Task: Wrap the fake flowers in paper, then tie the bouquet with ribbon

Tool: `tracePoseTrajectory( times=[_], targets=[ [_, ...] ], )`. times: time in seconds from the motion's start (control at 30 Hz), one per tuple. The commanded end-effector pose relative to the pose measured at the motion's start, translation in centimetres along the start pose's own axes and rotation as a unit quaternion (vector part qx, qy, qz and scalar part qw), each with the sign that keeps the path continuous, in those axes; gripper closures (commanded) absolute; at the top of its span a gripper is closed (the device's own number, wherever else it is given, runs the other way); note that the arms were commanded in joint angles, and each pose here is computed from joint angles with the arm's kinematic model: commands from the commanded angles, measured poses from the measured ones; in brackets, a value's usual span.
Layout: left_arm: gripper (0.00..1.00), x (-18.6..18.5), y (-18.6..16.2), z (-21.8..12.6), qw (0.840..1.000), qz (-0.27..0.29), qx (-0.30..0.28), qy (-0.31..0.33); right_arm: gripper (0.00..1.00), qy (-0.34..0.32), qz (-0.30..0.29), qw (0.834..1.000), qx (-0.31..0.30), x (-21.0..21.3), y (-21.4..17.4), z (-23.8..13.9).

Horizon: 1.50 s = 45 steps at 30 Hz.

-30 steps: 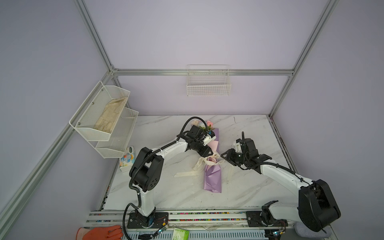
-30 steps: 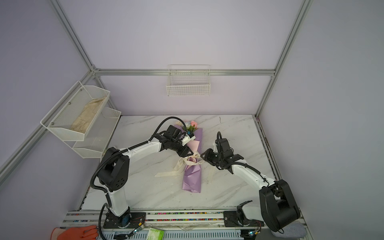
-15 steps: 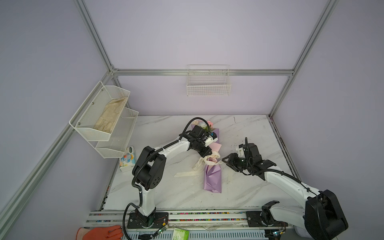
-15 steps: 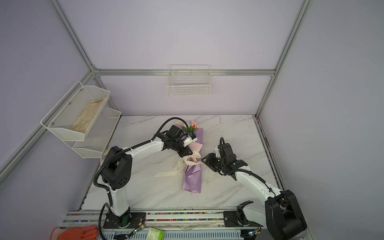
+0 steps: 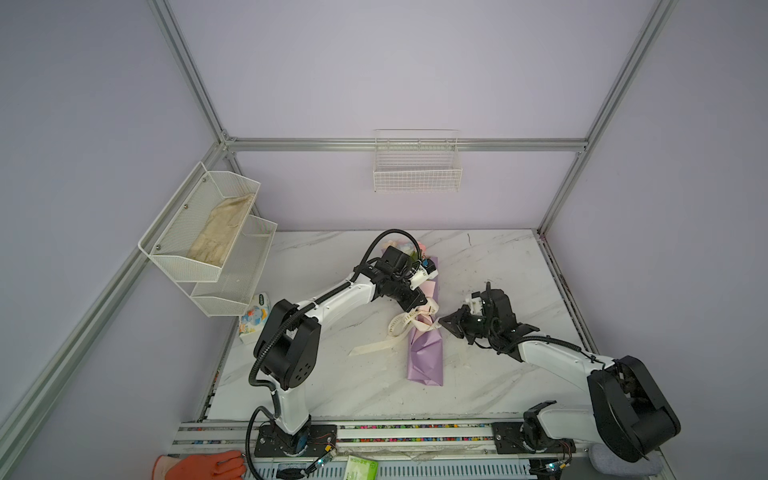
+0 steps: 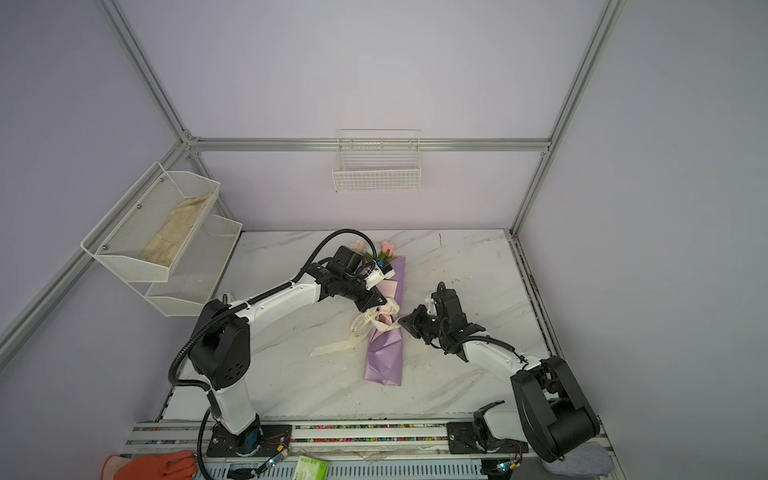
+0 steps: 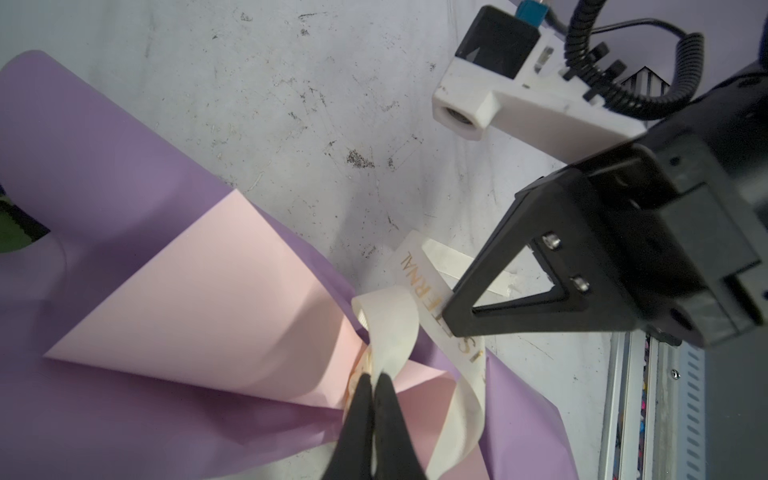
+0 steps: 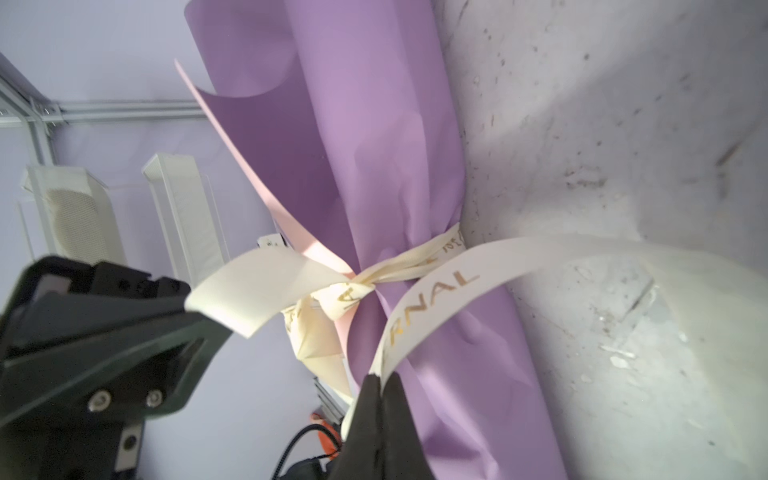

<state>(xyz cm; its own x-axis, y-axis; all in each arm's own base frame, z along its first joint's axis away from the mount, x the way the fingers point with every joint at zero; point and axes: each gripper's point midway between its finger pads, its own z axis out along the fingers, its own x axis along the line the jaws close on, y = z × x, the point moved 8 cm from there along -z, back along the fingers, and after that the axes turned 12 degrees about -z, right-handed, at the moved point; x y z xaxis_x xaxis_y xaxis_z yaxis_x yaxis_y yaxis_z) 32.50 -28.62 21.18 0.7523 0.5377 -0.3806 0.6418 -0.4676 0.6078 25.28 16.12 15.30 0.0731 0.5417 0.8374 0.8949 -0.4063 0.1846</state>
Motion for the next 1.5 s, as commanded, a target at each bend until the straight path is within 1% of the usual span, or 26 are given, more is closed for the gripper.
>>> tracePoseTrajectory(
  times=[0.0, 0.13, 0.27, 0.3, 0.33, 0.4, 0.47, 0.53, 0.6, 0.67, 0.73, 0.8, 0.83, 0.93, 0.97, 1.03, 1.07, 1.13, 1.17, 1.2, 1.27, 1.33, 1.37, 1.47],
  targets=[
    [0.94, -1.4, -0.2, -1.1, 1.000, 0.013, -0.011, -0.022, 0.99, 0.020, -0.004, 0.999, -0.038, 1.4, 1.4, -0.1],
    [0.94, -1.9, -0.8, -0.9, 0.999, 0.015, -0.005, -0.040, 0.99, 0.034, 0.004, 0.998, -0.057, 1.5, 1.9, 0.2],
    [0.94, -2.9, -1.3, -1.0, 0.998, 0.022, -0.002, -0.059, 0.97, 0.029, 0.002, 0.997, -0.065, 1.5, 2.5, 0.7],
    [0.94, -3.1, -1.3, -1.1, 0.998, 0.023, -0.006, -0.064, 0.96, 0.022, 0.007, 0.998, -0.059, 1.1, 2.5, 1.2],
    [0.94, -3.4, -1.4, -1.2, 0.997, 0.024, -0.009, -0.072, 0.93, 0.020, 0.008, 0.998, -0.053, 0.9, 2.4, 1.4],
    [0.94, -3.6, -1.7, -1.1, 0.996, 0.026, -0.006, -0.081, 0.80, 0.016, 0.011, 0.999, -0.039, 0.6, 2.2, 1.6],
    [0.94, -3.7, -2.4, -0.8, 0.996, 0.026, 0.005, -0.083, 0.73, 0.023, 0.005, 0.999, -0.030, 0.8, 1.8, 1.3],
    [0.94, -3.8, -2.8, -0.5, 0.996, 0.024, 0.012, -0.084, 0.66, 0.024, -0.005, 0.999, -0.038, 1.5, 1.7, 0.2],
    [0.94, -4.0, -3.0, -0.3, 0.996, 0.023, 0.016, -0.081, 0.59, -0.011, -0.021, 0.999, -0.047, 1.7, 1.6, -1.0],
    [0.94, -4.2, -3.1, -0.2, 0.996, 0.026, 0.016, -0.081, 0.56, -0.044, -0.029, 0.997, -0.059, 1.8, 1.6, -2.3],
    [0.94, -4.3, -3.2, 0.0, 0.996, 0.028, 0.016, -0.083, 0.55, -0.053, -0.039, 0.996, -0.068, 2.3, 1.7, -3.1],
    [0.94, -4.4, -3.2, 0.1, 0.996, 0.028, 0.018, -0.081, 0.57, -0.036, -0.057, 0.995, -0.067, 3.4, 2.0, -3.4],
    [0.94, -4.5, -3.4, 0.2, 0.996, 0.029, 0.019, -0.084, 0.59, -0.026, -0.073, 0.995, -0.060, 4.2, 2.3, -3.3],
    [0.93, -4.9, -3.6, 0.4, 0.995, 0.031, 0.022, -0.094, 0.68, -0.032, -0.127, 0.991, -0.021, 5.8, 3.3, -2.4],
    [0.93, -4.9, -3.7, 0.5, 0.995, 0.029, 0.024, -0.095, 0.72, -0.035, -0.132, 0.991, -0.006, 6.0, 3.5, -1.9],
    [0.93, -5.0, -3.8, 0.7, 0.995, 0.025, 0.027, -0.096, 0.77, -0.020, -0.142, 0.989, 0.018, 6.6, 3.7, -1.2],
    [0.93, -5.1, -3.8, 0.7, 0.995, 0.025, 0.027, -0.097, 0.80, -0.023, -0.136, 0.990, 0.034, 6.1, 3.7, -0.4],
    [0.93, -5.2, -4.0, 0.8, 0.995, 0.021, 0.026, -0.097, 0.83, -0.038, -0.123, 0.990, 0.051, 5.5, 3.6, 0.2],
    [0.93, -5.2, -4.1, 0.8, 0.995, 0.017, 0.027, -0.096, 0.82, -0.057, -0.117, 0.990, 0.057, 5.0, 3.5, 0.3],
    [0.93, -5.2, -4.2, 0.8, 0.995, 0.015, 0.026, -0.094, 0.77, -0.074, -0.114, 0.989, 0.056, 4.6, 3.5, 0.2],
    [0.93, -5.2, -4.4, 0.8, 0.995, 0.010, 0.024, -0.095, 0.63, -0.094, -0.107, 0.989, 0.042, 4.1, 3.2, -0.5],
    [0.92, -5.2, -4.6, 0.8, 0.995, 0.009, 0.021, -0.096, 0.60, -0.113, -0.094, 0.989, 0.032, 3.7, 2.9, -1.2],
    [0.92, -5.2, -4.7, 0.8, 0.995, 0.008, 0.021, -0.096, 0.58, -0.105, -0.091, 0.990, 0.020, 4.1, 2.8, -1.8],
    [0.92, -5.3, -4.8, 0.8, 0.995, 0.009, 0.021, -0.100, 0.53, -0.088, -0.075, 0.993, 0.035, 4.0, 1.9, -2.1]
  ],
)
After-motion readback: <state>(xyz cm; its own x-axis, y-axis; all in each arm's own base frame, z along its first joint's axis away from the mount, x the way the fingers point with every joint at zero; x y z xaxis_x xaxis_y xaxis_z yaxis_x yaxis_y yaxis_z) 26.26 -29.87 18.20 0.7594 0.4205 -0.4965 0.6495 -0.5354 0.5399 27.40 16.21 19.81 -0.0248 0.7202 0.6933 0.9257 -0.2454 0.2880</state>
